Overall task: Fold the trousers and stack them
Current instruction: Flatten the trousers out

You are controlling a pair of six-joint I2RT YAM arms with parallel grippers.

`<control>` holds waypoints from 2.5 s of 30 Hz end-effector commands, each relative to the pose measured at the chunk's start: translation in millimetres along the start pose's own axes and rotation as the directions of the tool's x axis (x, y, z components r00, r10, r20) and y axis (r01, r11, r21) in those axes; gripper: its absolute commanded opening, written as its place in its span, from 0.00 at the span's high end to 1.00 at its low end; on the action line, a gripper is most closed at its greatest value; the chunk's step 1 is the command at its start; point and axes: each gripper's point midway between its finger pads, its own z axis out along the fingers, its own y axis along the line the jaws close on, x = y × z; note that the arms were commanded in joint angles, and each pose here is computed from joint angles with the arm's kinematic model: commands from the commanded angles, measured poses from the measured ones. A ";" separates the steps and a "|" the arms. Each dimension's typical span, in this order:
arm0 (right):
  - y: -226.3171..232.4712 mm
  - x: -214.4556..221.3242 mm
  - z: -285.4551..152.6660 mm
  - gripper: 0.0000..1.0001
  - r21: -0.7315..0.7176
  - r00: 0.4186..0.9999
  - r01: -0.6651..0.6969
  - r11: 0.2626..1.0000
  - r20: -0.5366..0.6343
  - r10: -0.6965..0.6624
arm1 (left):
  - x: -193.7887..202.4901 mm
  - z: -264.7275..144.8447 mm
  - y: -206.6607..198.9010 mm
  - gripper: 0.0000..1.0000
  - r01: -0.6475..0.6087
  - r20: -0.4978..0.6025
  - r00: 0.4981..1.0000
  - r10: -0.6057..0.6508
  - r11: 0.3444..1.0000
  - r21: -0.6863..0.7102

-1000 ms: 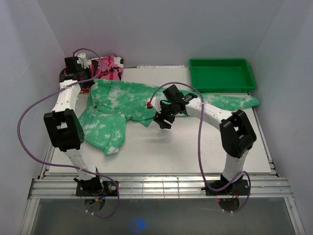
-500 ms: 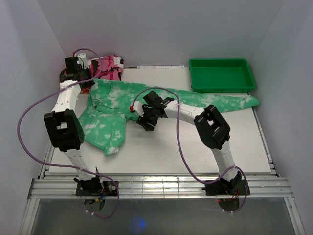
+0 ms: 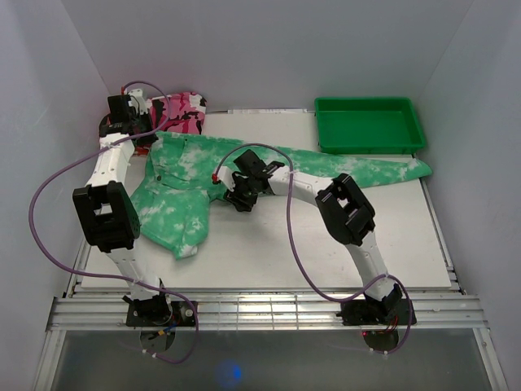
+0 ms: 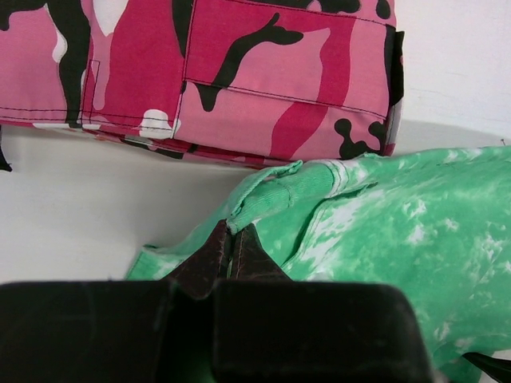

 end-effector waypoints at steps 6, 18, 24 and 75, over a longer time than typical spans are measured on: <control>32.0 56.0 -13.9 0.83 -0.104 0.986 -0.068 0.992 -0.156 0.051 | -17.2 -20.9 10.8 1.00 -0.012 0.049 0.999 0.014 0.999 -0.041; 39.3 114.2 -126.8 0.92 -0.088 0.971 -0.087 0.992 -0.232 0.064 | -7.7 -7.8 38.9 1.00 0.012 0.016 1.000 -0.011 0.997 -0.072; 63.1 226.2 -206.6 0.92 -0.063 0.909 -0.160 0.985 -0.400 0.121 | -4.1 2.4 43.3 1.00 -0.020 0.007 1.000 0.021 0.997 -0.077; -86.0 356.8 -372.1 0.09 0.235 0.886 -0.344 0.909 -0.238 0.397 | 262.1 -84.3 44.9 0.35 -0.001 -0.690 0.719 0.082 0.993 0.117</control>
